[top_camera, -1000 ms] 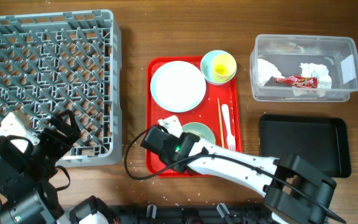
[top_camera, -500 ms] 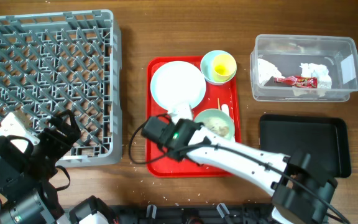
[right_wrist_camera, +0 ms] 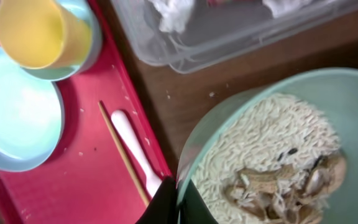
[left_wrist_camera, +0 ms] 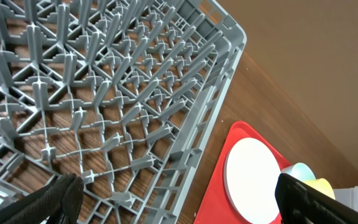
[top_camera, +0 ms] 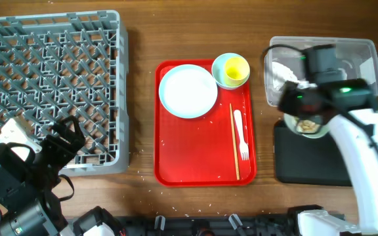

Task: Sort waste into correct bins and load items into the dishwasher rack
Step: 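Carry the bowl over the black tray and tip the rice out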

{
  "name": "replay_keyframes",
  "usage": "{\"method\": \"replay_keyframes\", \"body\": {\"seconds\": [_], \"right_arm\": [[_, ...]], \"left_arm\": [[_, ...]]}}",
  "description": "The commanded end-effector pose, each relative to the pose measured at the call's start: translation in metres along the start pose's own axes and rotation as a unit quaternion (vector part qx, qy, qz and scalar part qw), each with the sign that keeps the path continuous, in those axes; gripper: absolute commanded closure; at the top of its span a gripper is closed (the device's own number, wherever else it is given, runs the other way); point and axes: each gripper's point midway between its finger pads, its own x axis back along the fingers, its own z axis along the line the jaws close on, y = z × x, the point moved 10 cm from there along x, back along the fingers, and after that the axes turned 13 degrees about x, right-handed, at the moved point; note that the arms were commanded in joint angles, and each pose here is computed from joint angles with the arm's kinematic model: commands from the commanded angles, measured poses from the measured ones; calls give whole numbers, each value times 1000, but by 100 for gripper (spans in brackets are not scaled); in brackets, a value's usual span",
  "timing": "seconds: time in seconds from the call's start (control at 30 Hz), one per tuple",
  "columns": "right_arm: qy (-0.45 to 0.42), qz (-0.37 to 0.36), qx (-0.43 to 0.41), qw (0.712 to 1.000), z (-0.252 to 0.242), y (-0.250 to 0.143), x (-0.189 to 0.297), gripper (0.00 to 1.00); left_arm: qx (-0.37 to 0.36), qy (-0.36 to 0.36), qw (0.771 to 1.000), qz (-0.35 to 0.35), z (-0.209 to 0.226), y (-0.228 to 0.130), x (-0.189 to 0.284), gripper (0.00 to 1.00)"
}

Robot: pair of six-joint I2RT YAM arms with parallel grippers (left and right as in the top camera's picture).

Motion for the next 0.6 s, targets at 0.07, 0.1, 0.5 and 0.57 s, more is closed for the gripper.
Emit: {"method": "replay_keyframes", "body": {"seconds": [0.07, 0.1, 0.5, 0.57], "right_arm": [[68, 22, -44, 996, -50, -4, -6, 96], [84, 27, -64, 994, -63, -8, -11, 96], [251, -5, -191, 949, -133, -47, -30, 96], [285, -12, -205, 936, -142, -53, -39, 96]], "left_arm": [[0, -3, 1000, -9, -2, 2, 4, 0], [0, -3, 1000, -9, -2, 2, 4, 0], [0, -3, 1000, -9, -2, 2, 4, 0], [0, -3, 1000, -9, -2, 2, 4, 0]]}}
